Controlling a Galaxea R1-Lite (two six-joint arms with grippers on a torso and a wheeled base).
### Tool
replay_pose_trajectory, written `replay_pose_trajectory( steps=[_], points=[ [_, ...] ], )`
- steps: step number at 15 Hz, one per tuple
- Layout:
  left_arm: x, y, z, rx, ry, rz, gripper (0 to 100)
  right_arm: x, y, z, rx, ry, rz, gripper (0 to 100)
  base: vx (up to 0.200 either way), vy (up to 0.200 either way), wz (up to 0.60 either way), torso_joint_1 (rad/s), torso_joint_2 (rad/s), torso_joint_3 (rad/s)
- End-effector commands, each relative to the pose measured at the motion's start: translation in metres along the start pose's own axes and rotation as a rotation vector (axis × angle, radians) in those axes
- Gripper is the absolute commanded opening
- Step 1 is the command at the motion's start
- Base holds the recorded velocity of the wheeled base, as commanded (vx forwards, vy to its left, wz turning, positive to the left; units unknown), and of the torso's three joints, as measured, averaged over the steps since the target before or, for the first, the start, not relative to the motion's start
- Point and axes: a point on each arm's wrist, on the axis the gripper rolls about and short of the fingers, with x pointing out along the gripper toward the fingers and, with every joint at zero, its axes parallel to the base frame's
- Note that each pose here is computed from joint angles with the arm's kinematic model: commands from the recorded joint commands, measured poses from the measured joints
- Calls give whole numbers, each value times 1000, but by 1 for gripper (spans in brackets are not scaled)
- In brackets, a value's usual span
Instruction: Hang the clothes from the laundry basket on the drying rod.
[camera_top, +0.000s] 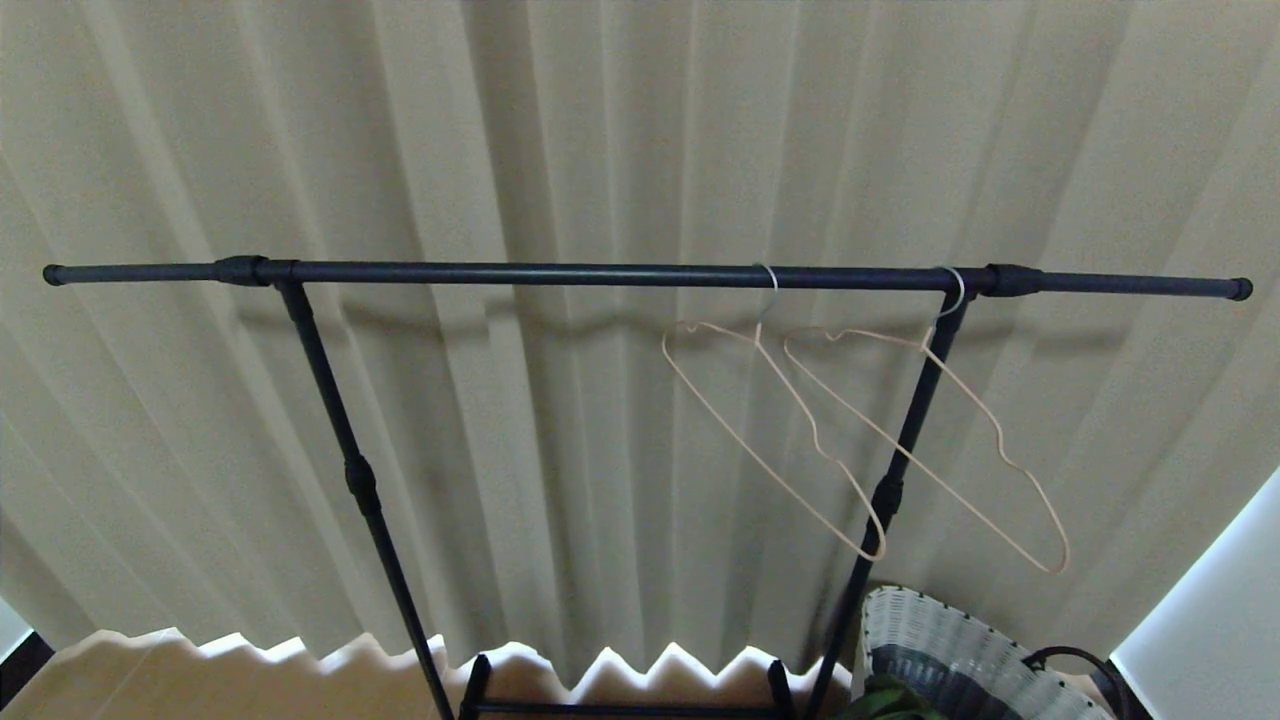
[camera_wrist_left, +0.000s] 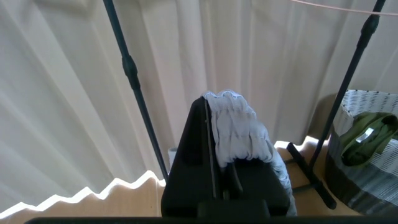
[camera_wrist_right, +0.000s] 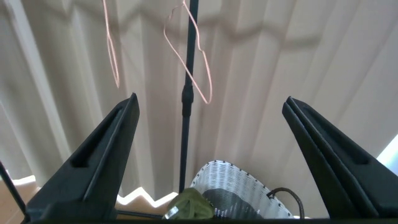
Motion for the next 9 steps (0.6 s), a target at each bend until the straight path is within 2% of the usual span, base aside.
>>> replay_pose_trajectory(
  steps=[1,6,9],
  points=[
    [0,0,0,0,1,0,0,0,0,0,-2,-1,1,100,0,0,0,46,-110,-56],
    [0,0,0,-2,2,0,0,0,0,0,1,-1,1,100,0,0,0,6,-14,-7],
    [0,0,0,-2,3,1,0,0,0,0,1,-1,1,100,0,-200,0,4,2,2]
  ],
)
